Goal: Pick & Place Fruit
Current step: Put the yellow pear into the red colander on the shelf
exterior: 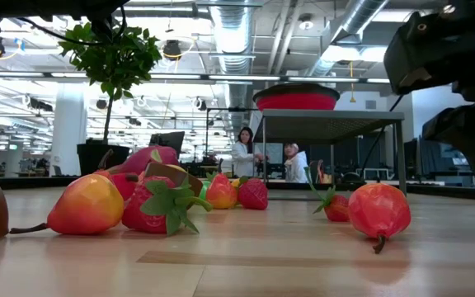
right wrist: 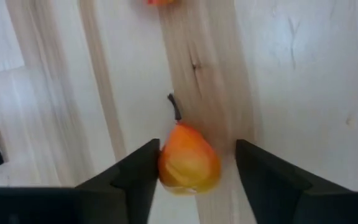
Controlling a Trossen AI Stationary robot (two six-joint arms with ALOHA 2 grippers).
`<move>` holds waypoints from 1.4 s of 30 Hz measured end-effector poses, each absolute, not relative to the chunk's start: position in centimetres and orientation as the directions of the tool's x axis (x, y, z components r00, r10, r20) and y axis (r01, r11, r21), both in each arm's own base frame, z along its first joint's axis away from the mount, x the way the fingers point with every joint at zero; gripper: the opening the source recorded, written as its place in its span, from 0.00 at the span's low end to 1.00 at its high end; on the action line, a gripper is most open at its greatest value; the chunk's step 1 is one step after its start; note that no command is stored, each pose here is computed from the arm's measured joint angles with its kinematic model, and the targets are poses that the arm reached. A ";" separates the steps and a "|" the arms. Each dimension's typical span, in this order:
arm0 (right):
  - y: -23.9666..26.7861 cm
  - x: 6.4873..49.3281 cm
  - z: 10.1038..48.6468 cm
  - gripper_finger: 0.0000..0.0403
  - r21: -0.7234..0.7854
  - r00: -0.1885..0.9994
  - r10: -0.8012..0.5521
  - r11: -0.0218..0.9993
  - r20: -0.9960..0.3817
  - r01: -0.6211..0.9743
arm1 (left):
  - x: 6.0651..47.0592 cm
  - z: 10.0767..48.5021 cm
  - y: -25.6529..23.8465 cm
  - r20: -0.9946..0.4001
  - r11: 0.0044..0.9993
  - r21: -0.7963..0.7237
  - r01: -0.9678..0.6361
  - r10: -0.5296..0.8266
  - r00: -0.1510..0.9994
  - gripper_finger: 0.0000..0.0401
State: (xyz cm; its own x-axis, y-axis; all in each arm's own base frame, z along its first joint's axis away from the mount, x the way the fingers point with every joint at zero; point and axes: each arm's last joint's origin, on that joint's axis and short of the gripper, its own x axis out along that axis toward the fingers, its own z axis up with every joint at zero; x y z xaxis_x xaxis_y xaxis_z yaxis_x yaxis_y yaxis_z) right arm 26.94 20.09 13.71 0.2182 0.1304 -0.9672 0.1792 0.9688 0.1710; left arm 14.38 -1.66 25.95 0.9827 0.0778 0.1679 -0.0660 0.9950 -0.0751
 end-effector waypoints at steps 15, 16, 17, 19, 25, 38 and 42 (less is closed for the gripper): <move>20.0 30.1 17.1 0.21 0.232 0.303 0.171 0.956 -0.937 0.178 | 14.4 25.9 -1.7 0.168 0.995 -0.075 -0.066 0.078 0.983 0.01; 20.0 30.3 17.6 0.21 0.228 0.302 0.169 0.958 -0.938 0.174 | 14.4 26.0 -1.7 0.168 0.995 -0.075 -0.066 0.078 0.983 0.01; 20.0 30.5 18.2 0.21 0.226 0.303 0.168 0.960 -0.938 0.168 | 14.4 26.0 -1.7 0.168 0.995 -0.075 -0.066 0.078 0.983 0.01; 20.0 31.0 19.5 0.21 0.218 0.303 0.165 0.964 -0.939 0.152 | 14.4 25.9 -1.7 0.168 0.995 -0.075 -0.066 0.078 0.983 0.01; 19.4 32.3 23.8 0.21 0.187 0.299 0.150 0.978 -0.942 0.098 | 14.4 25.9 -1.7 0.168 0.995 -0.075 -0.066 0.078 0.983 0.01; 13.3 30.0 36.3 0.20 0.184 0.466 0.123 0.979 -0.876 0.086 | 14.4 25.9 -1.7 0.168 0.995 -0.075 -0.066 0.078 0.983 0.01; 10.5 27.7 39.0 0.20 0.127 0.530 0.050 0.986 -0.846 0.109 | 14.4 25.9 -1.7 0.168 0.995 -0.075 -0.066 0.078 0.983 0.01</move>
State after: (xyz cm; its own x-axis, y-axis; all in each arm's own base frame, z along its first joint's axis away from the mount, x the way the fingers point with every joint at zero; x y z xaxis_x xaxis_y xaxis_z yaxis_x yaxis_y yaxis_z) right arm 27.71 10.52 38.97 0.5303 0.0502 -0.8463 0.1093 0.9859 0.1269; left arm 14.38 -1.66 25.95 0.9828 0.0778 0.1677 -0.0660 0.9950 -0.0750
